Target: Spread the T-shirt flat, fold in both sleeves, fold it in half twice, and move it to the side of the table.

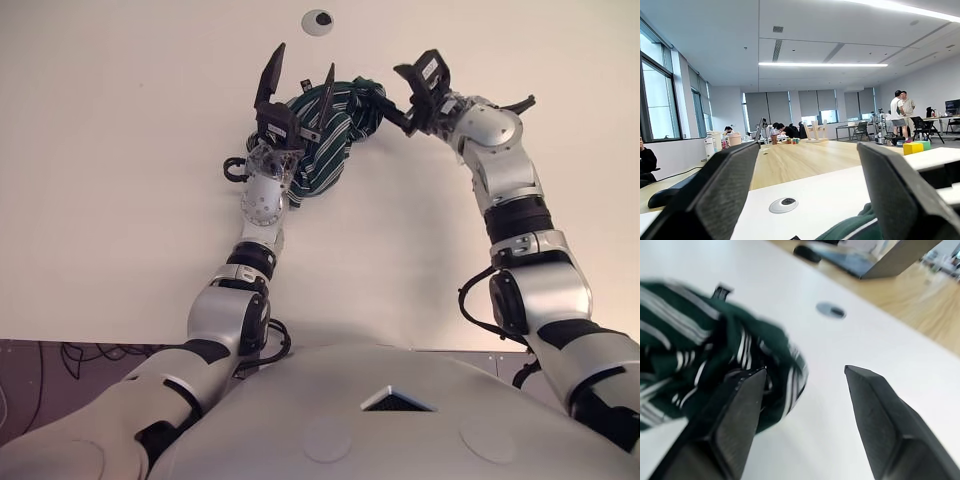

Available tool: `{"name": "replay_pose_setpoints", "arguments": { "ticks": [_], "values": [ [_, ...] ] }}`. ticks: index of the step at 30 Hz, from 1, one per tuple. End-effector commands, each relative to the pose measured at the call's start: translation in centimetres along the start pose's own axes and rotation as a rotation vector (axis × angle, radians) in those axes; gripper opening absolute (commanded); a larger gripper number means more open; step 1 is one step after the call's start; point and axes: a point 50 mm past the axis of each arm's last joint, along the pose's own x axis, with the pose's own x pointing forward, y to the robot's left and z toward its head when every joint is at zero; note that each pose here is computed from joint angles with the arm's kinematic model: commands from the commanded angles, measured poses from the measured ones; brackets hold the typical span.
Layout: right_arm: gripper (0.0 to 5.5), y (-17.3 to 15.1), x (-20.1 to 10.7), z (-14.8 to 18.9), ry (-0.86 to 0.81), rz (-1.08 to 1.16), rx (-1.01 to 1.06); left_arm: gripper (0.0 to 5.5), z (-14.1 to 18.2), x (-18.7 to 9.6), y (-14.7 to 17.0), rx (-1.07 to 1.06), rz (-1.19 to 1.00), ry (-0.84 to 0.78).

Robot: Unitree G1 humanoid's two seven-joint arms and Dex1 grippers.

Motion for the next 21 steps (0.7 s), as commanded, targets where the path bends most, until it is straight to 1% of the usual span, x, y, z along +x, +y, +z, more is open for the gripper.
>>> {"name": "replay_pose_setpoints", "arguments": {
  "ticks": [1,9,11,13,15,17,21],
  "values": [
    [2.86,0.75,0.55,-0.57,0.044,0.054,0.026,3.58,-0.35,-0.54,-0.65,-0.020,0.005,0.016],
    [2.86,1.16,1.10,-1.07,0.059,0.065,0.059,3.58,-0.40,-0.51,-0.80,-0.021,0.003,0.021],
    [2.53,1.04,1.13,-1.00,0.051,0.058,0.064,3.58,-0.41,-0.53,-0.83,-0.021,0.001,0.022],
    [2.07,0.99,1.16,-0.91,0.044,0.053,0.067,3.58,-0.42,-0.56,-0.82,-0.021,0.001,0.023],
    [1.81,0.92,1.20,-0.78,0.035,0.046,0.068,3.58,-0.43,-0.59,-0.83,-0.021,0.001,0.024],
    [1.36,0.82,1.24,-0.65,0.026,0.034,0.071,3.58,-0.46,-0.64,-0.85,-0.021,-0.001,0.026],
    [0.65,0.58,1.34,-0.34,0.003,0.009,0.082,3.58,-0.50,-0.70,-0.87,-0.022,-0.002,0.029]
  ]
}}
